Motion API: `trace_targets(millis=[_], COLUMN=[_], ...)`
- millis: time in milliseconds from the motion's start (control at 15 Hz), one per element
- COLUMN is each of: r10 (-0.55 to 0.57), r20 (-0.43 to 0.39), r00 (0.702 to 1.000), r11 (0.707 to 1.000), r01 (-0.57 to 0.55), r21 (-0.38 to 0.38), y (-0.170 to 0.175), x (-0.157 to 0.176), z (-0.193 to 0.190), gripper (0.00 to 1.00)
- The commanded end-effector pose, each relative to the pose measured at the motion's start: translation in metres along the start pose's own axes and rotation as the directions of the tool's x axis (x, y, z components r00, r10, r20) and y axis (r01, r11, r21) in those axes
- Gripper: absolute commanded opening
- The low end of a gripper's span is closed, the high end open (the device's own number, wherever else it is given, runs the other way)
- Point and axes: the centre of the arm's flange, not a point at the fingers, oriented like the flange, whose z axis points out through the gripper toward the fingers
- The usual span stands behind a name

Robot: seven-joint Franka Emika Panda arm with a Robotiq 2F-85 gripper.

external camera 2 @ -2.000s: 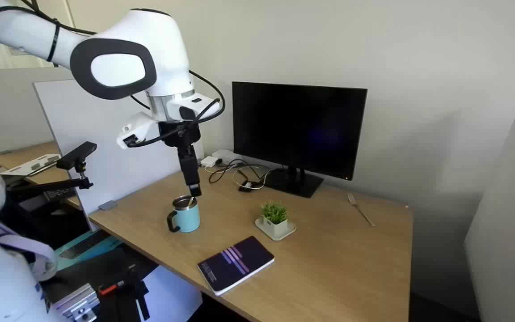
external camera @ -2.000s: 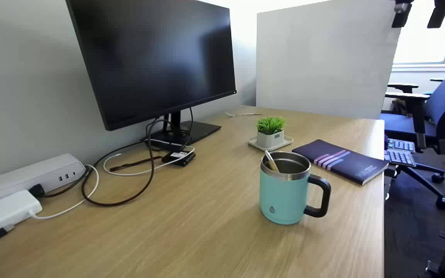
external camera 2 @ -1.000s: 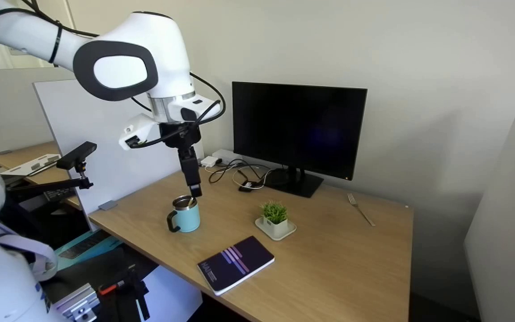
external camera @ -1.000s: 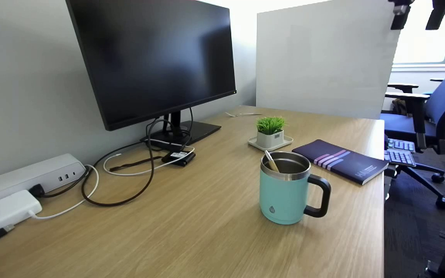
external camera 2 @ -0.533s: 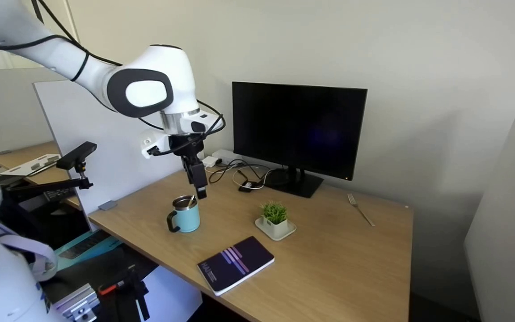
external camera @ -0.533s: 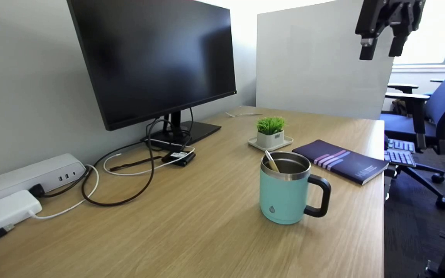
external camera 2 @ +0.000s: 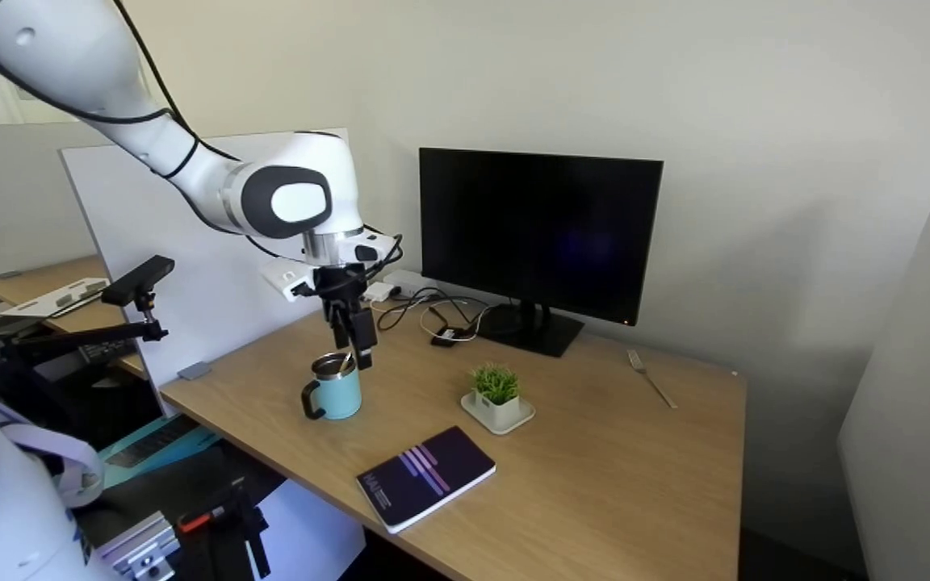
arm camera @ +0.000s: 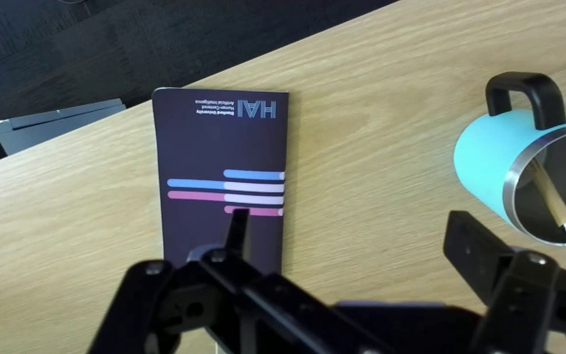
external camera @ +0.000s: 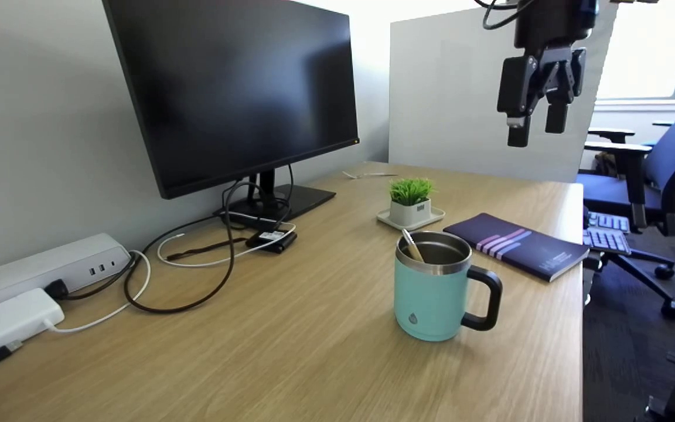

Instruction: Take the blue cup from the left and move it to the right across the book

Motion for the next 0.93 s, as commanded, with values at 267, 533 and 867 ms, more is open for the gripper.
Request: trace_targets(millis=[267, 533, 867], r10=[-0.134, -0.191, -0.253], r20=[0.027, 0.043, 0.059], r00=[0.991, 0.981, 0.966], r11=[0.991, 0.981, 0.967], r01=[0.134, 0.191, 0.254], r21=[-0.006, -0.008, -0.01], y=[-0.051, -0.078, -0.104], x=[0.033, 0.045, 0.051], z=[0.042, 0.061, 0.082], gripper=[1.0, 1.0, 1.0])
